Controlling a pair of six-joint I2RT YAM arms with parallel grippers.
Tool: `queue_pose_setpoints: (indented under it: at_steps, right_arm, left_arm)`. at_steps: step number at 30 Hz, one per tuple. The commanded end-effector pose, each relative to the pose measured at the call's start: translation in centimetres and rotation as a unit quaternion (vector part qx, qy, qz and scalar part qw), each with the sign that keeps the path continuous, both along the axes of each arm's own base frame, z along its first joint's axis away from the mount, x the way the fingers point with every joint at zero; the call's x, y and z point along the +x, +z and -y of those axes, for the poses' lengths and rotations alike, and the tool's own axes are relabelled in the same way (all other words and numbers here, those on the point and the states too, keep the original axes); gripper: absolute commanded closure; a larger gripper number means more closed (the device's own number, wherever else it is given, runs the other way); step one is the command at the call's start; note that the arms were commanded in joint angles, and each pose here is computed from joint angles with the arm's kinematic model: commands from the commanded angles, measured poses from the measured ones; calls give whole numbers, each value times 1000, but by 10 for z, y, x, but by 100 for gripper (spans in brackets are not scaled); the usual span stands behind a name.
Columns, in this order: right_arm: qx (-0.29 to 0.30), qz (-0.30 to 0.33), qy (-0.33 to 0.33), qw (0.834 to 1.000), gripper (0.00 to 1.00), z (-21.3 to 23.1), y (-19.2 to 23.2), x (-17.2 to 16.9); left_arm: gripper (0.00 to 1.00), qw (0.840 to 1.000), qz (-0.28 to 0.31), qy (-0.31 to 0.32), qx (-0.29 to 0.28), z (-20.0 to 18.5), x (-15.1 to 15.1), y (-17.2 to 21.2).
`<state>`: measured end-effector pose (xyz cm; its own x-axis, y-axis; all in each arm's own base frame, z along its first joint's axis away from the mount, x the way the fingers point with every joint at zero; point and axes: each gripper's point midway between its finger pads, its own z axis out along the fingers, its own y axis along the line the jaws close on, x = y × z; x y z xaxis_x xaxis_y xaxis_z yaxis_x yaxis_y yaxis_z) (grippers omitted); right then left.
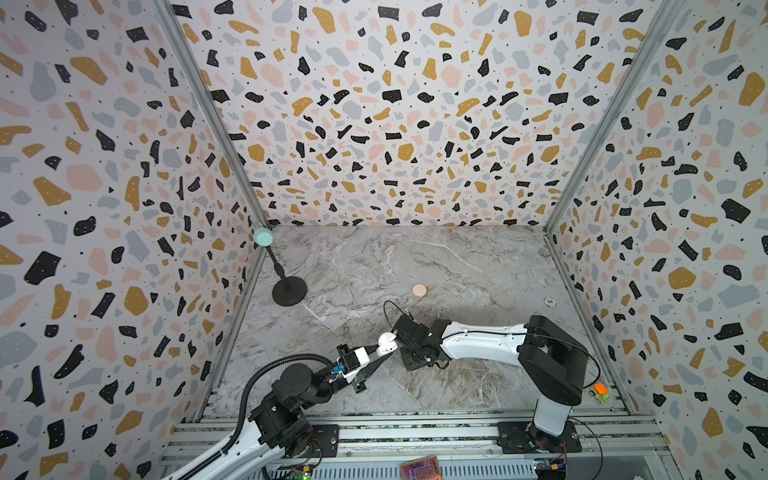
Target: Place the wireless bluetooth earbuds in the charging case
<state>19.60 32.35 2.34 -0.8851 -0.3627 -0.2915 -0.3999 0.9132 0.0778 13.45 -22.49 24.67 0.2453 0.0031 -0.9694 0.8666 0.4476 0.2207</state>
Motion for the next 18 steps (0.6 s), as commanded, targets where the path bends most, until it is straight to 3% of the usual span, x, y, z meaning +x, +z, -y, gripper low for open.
queue_pose_setpoints:
  at_steps: [1,18]
  right_arm:
    - [-22,-17,-4,1000,74,9,0,-9]
    - [-29,-18,-12,999,78,14,-4,-9]
  left_arm:
    - [100,1000,16,-1,-14,-1,-2,10]
    - [100,1000,17,-3,-15,-1,-4,11]
